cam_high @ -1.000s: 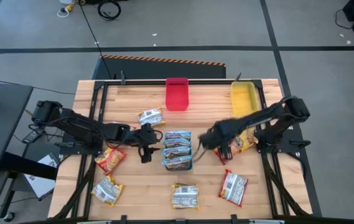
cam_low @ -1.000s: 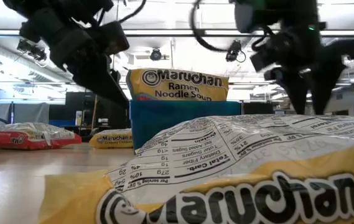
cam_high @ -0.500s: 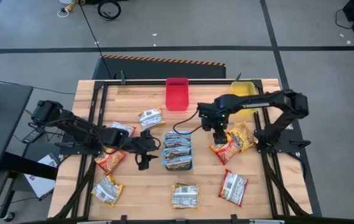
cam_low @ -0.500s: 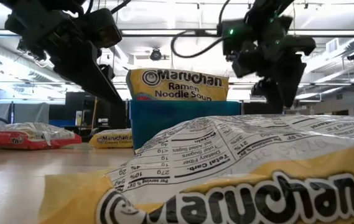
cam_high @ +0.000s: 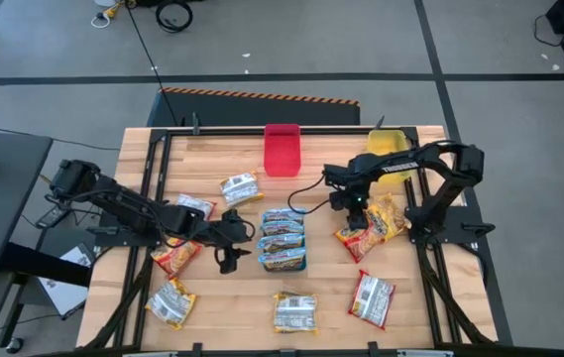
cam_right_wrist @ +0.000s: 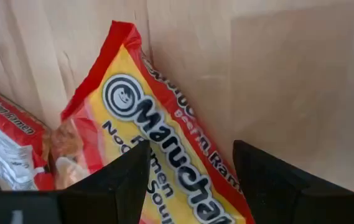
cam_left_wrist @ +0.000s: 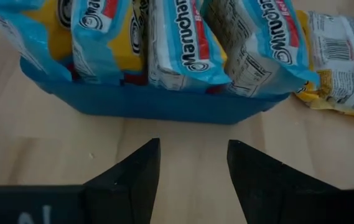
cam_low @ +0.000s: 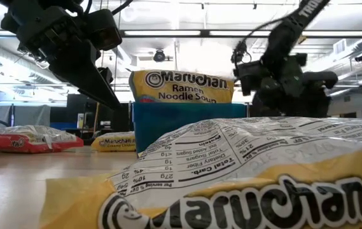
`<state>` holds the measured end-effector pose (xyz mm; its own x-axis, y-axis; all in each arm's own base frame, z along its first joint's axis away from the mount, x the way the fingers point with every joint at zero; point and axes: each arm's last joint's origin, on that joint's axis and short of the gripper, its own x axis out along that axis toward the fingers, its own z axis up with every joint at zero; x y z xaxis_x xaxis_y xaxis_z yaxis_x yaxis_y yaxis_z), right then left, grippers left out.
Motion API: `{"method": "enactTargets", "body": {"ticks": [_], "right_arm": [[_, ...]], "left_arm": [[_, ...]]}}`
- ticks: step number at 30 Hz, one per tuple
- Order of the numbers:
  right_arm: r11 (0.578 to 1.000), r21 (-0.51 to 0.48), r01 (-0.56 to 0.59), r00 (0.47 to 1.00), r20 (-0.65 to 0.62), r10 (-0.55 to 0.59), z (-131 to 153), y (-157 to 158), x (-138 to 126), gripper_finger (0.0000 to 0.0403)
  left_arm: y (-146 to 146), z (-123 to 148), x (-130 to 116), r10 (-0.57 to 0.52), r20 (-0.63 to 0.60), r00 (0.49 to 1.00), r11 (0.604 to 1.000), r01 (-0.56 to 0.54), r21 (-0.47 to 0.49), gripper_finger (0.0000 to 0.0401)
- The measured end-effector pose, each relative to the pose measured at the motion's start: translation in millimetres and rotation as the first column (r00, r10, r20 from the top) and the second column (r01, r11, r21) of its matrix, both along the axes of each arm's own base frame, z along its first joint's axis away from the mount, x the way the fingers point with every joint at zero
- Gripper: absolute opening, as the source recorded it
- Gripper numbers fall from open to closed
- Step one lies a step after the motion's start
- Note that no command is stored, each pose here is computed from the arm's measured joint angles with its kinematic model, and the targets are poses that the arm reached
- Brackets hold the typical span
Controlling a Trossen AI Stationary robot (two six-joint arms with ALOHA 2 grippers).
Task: Sort Maruchan noodles
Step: Put the red noodle pack into the red bin
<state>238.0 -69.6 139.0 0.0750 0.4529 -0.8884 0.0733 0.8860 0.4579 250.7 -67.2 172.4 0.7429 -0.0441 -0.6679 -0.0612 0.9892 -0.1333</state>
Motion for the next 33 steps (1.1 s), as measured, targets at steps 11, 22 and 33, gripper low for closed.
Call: {"method": "enactTargets", "body": {"ticks": [11, 22, 33], "right_arm": [[1.0, -0.011, 0.001, 1.0, 0.004, -0.001, -15, 3, -11, 0.0193], [1.0, -0.025, 0.008, 1.0, -0.003, -0.008, 1, 3, 2, 0.0014], [0.948, -0.313, 0.054, 0.976, 0.218, 0.016, 101, -5, 38, 0.0009]], "left_arm": [[14, 0, 3, 0.062, 0.002, 0.998, 0.998, -0.062, 0.007, 0.0192], [22, 7, 0, 0.065, 0.012, 0.998, 0.997, -0.066, 0.031, 0.0192], [57, 20, -24, 0.248, -0.077, 0.966, 0.962, -0.236, 0.137, 0.0192]]}}
